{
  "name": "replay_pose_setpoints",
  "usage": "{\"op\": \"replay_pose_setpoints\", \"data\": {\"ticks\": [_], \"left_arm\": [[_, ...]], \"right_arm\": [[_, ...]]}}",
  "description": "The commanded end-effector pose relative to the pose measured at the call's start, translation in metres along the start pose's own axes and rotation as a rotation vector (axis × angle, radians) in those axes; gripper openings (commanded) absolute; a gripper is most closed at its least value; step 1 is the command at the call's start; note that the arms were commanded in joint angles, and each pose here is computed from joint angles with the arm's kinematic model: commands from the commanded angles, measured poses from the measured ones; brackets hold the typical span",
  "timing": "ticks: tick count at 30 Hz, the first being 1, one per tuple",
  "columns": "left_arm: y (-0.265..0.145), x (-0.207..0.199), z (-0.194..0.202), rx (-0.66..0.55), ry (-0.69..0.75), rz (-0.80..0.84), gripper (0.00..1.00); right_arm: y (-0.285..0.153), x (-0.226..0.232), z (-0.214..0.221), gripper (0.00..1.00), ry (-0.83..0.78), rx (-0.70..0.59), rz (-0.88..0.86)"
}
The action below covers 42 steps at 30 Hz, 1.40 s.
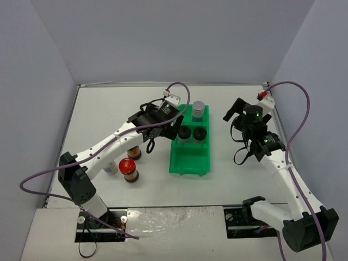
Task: Organize the condiment bottles
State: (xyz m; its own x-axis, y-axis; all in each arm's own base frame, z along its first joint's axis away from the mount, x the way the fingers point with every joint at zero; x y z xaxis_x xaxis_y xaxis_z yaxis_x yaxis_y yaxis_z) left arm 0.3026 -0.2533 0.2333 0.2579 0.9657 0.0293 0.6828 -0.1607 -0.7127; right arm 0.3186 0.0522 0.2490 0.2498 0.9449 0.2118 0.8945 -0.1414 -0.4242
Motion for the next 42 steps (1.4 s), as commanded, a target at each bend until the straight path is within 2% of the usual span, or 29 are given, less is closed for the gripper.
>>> {"op": "replay_pose_setpoints", "data": {"ticks": [1, 7, 14, 28, 34, 36, 37, 39, 42], "left_arm": [[-0.018, 0.056, 0.008, -0.069, -0.193, -0.244, 0.97], [-0.02, 0.103, 0.026, -0.018, -0.352, -0.39, 0.97], [-0.009, 0.13, 0.049, 0.041, -0.457, -0.426, 0.97], [0.033, 0.107, 0.095, 0.209, -0.539, -0.281, 0.97], [0.042, 0.102, 0.103, 0.242, -0.573, -0.258, 0.89], [0.044, 0.1, 0.103, 0.241, -0.574, -0.251, 0.78], [0.044, 0.1, 0.103, 0.241, -0.575, -0.25, 0.68], [0.045, 0.099, 0.102, 0.238, -0.573, -0.249, 0.46], [0.045, 0.1, 0.096, 0.223, -0.57, -0.249, 0.05]], "right_arm": [[0.001, 0.01, -0.015, 1.0, 0.034, -0.06, -0.035], [0.001, 0.013, -0.018, 1.0, 0.028, -0.061, -0.044], [0.003, 0.014, -0.017, 1.0, 0.032, -0.056, -0.049], [0.003, 0.014, -0.014, 1.0, 0.037, -0.052, -0.049], [0.002, 0.013, -0.014, 1.0, 0.037, -0.053, -0.049], [0.002, 0.012, -0.013, 1.0, 0.035, -0.052, -0.048], [0.002, 0.012, -0.013, 1.0, 0.037, -0.055, -0.047], [0.002, 0.012, -0.012, 1.0, 0.038, -0.053, -0.047], [0.002, 0.012, -0.012, 1.0, 0.039, -0.052, -0.047]]}}
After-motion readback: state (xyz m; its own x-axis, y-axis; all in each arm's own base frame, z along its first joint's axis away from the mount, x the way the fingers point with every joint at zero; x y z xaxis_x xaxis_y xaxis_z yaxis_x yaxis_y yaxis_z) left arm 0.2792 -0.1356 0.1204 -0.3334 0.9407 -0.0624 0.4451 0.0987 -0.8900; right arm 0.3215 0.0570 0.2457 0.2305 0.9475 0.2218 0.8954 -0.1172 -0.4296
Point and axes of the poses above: each gripper's point midway between its finger pads, its own y axis out along the fingers, its own x axis along the line the jaws close on, z = x × y, the point moved 2 cm from there along -y, back along the fingers, and after that the axes turned 10 degrees about -y, right-handed, at the moved point
